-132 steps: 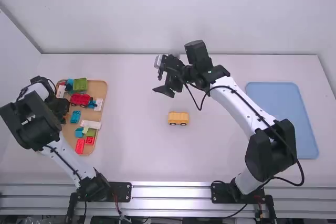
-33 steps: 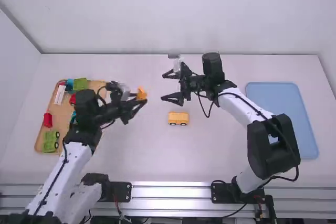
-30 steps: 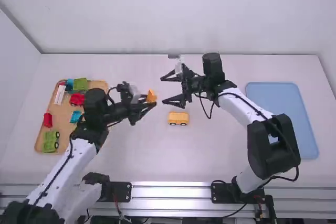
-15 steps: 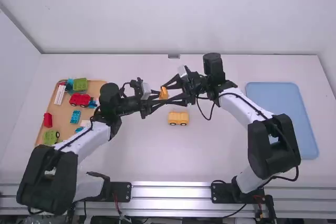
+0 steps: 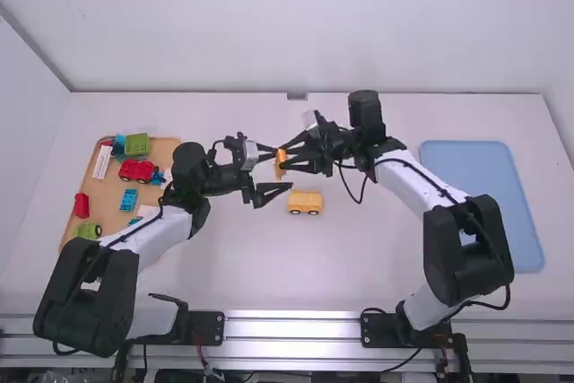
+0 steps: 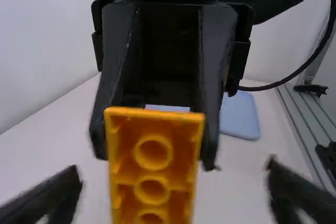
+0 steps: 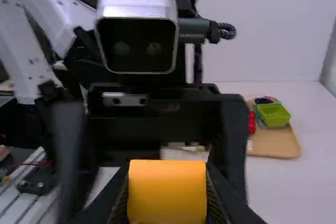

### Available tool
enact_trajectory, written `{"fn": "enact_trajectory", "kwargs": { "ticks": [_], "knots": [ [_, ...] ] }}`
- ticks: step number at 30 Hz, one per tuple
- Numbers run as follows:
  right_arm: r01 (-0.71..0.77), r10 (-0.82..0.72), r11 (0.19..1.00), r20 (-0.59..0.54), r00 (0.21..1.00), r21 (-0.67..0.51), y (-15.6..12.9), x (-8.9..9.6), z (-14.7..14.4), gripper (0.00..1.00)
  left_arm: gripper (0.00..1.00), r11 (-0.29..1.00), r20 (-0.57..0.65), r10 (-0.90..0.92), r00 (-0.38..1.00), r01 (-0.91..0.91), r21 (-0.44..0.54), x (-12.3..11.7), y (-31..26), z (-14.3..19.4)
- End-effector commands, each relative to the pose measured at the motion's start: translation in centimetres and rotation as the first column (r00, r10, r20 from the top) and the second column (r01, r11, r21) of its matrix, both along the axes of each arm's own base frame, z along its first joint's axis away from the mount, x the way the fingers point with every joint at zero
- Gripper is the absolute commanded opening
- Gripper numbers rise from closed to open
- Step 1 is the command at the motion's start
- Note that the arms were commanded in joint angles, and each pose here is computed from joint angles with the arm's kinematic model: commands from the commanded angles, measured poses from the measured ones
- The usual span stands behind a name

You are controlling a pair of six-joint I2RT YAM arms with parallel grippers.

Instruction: Assemble lego blocks to make yellow taxi

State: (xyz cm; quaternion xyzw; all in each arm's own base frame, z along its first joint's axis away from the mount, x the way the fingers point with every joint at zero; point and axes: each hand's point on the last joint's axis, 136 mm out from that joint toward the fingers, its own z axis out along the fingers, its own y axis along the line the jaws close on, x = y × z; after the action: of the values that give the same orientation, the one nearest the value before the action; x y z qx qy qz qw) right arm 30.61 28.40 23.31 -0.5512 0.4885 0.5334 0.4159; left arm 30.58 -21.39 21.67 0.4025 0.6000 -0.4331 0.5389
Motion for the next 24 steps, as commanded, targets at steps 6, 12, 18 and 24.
{"fn": "enact_trajectory", "kwargs": {
  "ticks": [6, 12, 18, 24],
  "knots": [
    [0.49, -0.503, 0.827, 0.026, 0.864, -0.275, -3.0, 7.8, -3.7, 0.13, 0.99, 0.956, -0.157, 0.284, 0.946, -0.267, 0.122, 3.8, 3.0, -4.4],
    [0.606, -0.635, 0.651, 0.11, 0.765, -0.456, -4.1, 9.2, -6.4, 0.11, 0.99, 0.688, -0.169, 0.7, 0.694, -0.592, 0.419, 7.0, 9.9, -7.2],
    [0.527, -0.49, 0.674, 0.221, 0.843, -0.518, -0.2, 5.9, -6.7, 0.11, 0.99, 0.375, -0.169, 0.927, 0.336, -0.851, 0.367, 4.6, 16.7, 0.4],
    [0.413, -0.335, 0.699, 0.242, 0.911, -0.584, 3.9, 4.3, -8.7, 0.04, 0.99, 0.211, -0.077, 0.977, 0.2, -0.961, 0.177, -1.2, 20.8, 6.4]
  ]
}}
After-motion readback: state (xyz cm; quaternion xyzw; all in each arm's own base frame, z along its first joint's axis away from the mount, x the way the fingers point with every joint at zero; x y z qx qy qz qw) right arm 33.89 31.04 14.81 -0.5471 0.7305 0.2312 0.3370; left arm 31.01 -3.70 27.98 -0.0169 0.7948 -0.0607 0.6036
